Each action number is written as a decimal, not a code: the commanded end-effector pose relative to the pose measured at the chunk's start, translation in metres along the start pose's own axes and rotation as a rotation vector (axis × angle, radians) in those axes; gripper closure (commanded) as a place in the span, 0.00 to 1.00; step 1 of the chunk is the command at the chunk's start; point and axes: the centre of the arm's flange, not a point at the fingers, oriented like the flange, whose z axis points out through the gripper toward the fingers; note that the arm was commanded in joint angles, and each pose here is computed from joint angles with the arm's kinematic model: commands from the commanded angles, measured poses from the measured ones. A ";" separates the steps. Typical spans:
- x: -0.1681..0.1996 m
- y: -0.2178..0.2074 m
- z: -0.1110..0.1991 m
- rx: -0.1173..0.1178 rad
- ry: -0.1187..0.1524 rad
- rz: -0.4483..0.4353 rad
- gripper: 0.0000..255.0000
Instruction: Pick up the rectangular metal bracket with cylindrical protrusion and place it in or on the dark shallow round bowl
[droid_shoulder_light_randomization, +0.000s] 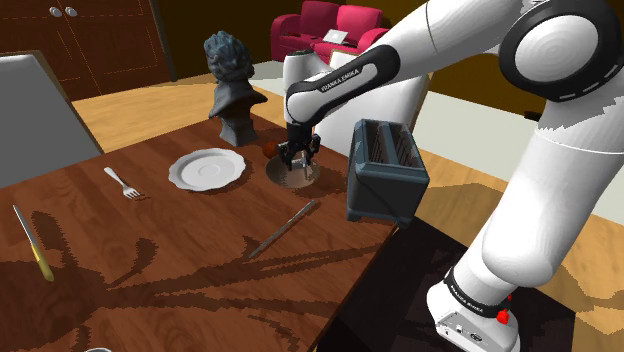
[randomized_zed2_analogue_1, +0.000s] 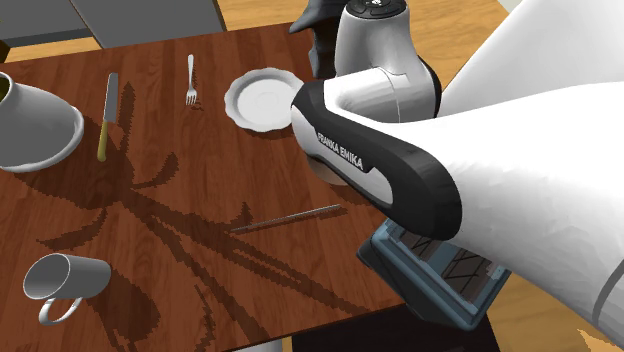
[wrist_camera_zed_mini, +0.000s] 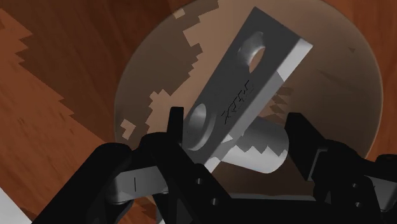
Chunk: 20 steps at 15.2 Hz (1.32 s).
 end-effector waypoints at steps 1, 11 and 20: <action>0.000 0.000 0.000 0.000 0.000 0.000 1.00; 0.000 0.000 -0.026 0.000 0.000 0.000 0.00; 0.000 0.000 -0.050 0.000 0.000 0.000 0.00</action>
